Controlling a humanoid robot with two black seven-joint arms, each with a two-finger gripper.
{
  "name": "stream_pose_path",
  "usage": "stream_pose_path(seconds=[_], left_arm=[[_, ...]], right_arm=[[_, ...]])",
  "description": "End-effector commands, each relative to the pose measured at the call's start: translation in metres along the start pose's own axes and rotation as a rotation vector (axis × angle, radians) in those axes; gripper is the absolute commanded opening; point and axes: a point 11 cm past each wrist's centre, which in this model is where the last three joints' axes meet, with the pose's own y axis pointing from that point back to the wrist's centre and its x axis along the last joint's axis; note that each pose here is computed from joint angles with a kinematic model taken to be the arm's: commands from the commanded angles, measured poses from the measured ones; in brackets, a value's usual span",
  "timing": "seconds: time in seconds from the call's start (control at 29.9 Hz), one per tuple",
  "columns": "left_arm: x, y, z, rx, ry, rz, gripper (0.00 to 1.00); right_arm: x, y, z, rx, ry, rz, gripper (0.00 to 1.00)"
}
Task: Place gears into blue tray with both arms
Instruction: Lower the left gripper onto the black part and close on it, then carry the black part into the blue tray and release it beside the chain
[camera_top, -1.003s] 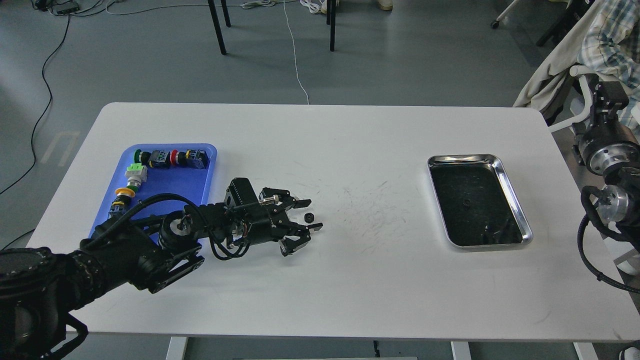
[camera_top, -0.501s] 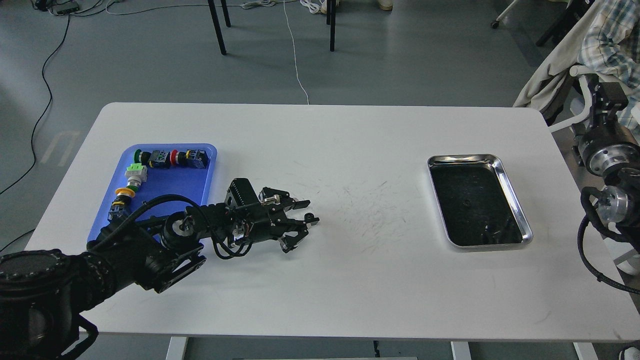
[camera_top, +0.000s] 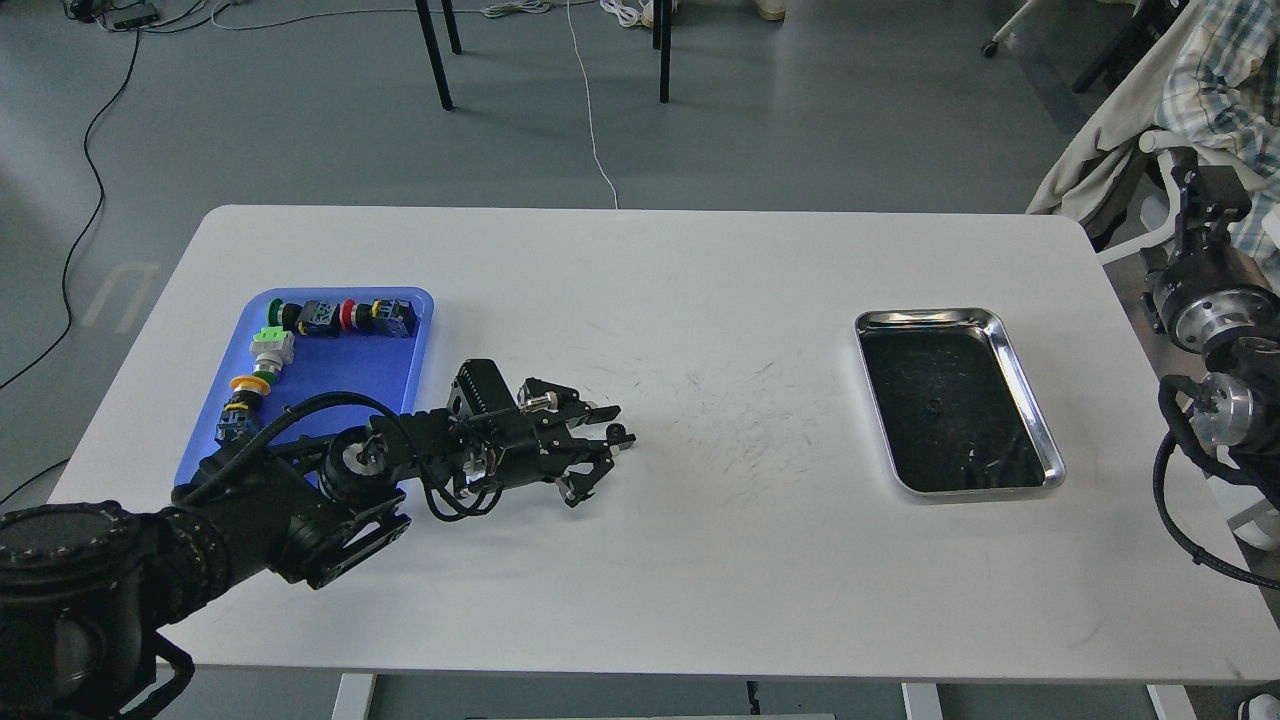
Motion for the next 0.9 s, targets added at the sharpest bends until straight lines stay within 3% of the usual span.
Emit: stream_pose_path(seconds=[0.0, 0.4, 0.87], left_arm=[[-0.001, 0.000, 0.001, 0.000, 0.004, -0.001, 0.31], [-0.011, 0.006, 0.001, -0.015, -0.022, -0.038, 0.13], [-0.004, 0.029, -0.030, 0.047, -0.029, -0.037, 0.09]], right_arm=[[0.000, 0.001, 0.002, -0.006, 0.010, -0.004, 0.96], [0.000, 0.001, 0.005, -0.012, 0.027, -0.008, 0.96], [-0.002, 0.002, 0.007, -0.014, 0.024, -0.010, 0.96]])
